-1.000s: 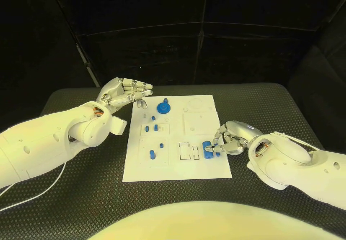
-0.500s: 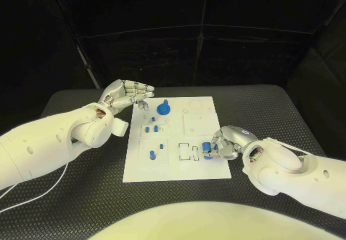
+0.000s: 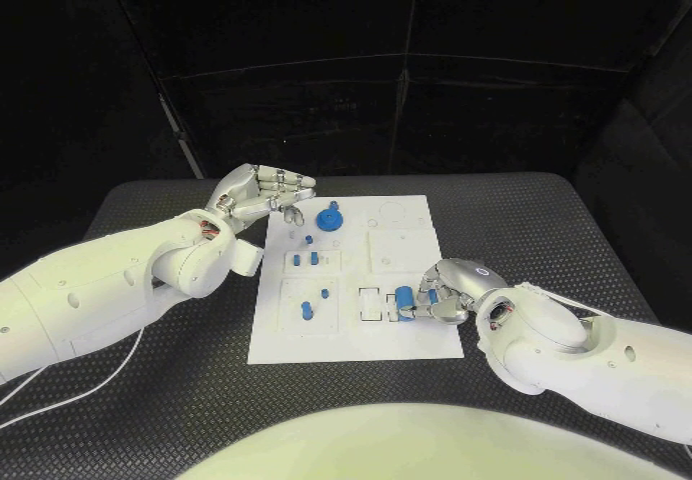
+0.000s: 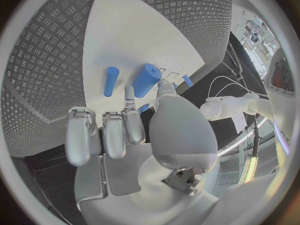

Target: Assemble the parts on the task board

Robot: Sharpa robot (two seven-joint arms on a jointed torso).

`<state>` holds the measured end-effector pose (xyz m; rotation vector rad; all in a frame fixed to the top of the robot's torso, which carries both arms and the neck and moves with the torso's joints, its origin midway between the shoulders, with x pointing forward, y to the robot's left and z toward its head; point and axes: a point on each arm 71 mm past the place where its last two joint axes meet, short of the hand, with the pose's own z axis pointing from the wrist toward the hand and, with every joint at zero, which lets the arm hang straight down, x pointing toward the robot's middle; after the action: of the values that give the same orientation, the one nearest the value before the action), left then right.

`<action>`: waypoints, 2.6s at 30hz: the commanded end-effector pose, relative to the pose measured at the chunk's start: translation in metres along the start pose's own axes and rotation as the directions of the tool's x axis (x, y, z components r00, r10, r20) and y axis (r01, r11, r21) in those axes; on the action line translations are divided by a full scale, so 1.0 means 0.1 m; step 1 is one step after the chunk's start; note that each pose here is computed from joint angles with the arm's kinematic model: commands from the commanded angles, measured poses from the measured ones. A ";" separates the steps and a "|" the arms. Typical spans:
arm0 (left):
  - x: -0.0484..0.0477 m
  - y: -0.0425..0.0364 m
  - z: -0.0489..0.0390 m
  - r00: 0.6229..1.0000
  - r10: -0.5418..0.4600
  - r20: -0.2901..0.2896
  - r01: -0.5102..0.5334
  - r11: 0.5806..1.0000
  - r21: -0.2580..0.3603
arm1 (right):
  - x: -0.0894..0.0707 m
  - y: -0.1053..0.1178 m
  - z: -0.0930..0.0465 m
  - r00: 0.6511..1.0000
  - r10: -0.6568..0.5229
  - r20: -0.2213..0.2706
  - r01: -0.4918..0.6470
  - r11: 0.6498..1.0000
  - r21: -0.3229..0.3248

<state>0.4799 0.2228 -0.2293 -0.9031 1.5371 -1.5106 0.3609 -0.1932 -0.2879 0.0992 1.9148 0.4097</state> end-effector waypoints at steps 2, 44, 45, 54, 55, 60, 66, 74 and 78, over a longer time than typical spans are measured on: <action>0.005 -0.014 0.001 1.000 -0.011 -0.009 0.011 1.000 0.009 | 0.01 0.01 0.02 1.000 -0.021 0.005 0.021 1.000 0.011; 0.002 -0.012 -0.008 1.000 -0.013 -0.015 0.014 1.000 0.002 | -0.14 0.13 -0.09 0.964 0.253 0.080 -0.253 0.967 -0.010; 0.002 -0.012 -0.009 1.000 -0.014 -0.015 0.014 1.000 0.002 | -0.15 0.15 -0.09 0.961 0.263 0.081 -0.263 0.965 -0.016; 0.011 -0.012 -0.005 1.000 -0.015 -0.017 0.015 1.000 0.002 | -0.10 0.27 -0.07 0.968 0.250 -0.002 -0.250 0.968 -0.023; 0.012 -0.012 -0.004 1.000 -0.015 -0.017 0.015 1.000 0.002 | -0.09 0.28 -0.07 0.970 0.244 -0.013 -0.244 0.970 -0.020; 0.009 -0.014 -0.009 1.000 -0.014 -0.016 0.014 1.000 0.001 | -0.01 0.35 -0.02 0.975 0.208 -0.079 -0.209 0.978 -0.004; 0.006 -0.018 -0.014 1.000 -0.013 -0.014 0.013 1.000 0.001 | 0.03 0.40 0.03 0.977 0.182 -0.114 -0.182 0.983 0.009; 0.001 -0.023 -0.020 1.000 -0.012 -0.011 0.012 1.000 0.001 | 0.06 0.46 0.07 0.978 0.164 -0.129 -0.164 0.986 0.009; 0.001 -0.024 -0.021 1.000 -0.011 -0.011 0.011 1.000 0.001 | 0.06 0.47 0.09 0.980 0.162 -0.116 -0.162 0.987 0.010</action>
<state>0.4779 0.2244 -0.2284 -0.9039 1.5451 -1.5171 0.3603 -0.1461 -0.2813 0.2550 2.0245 0.5531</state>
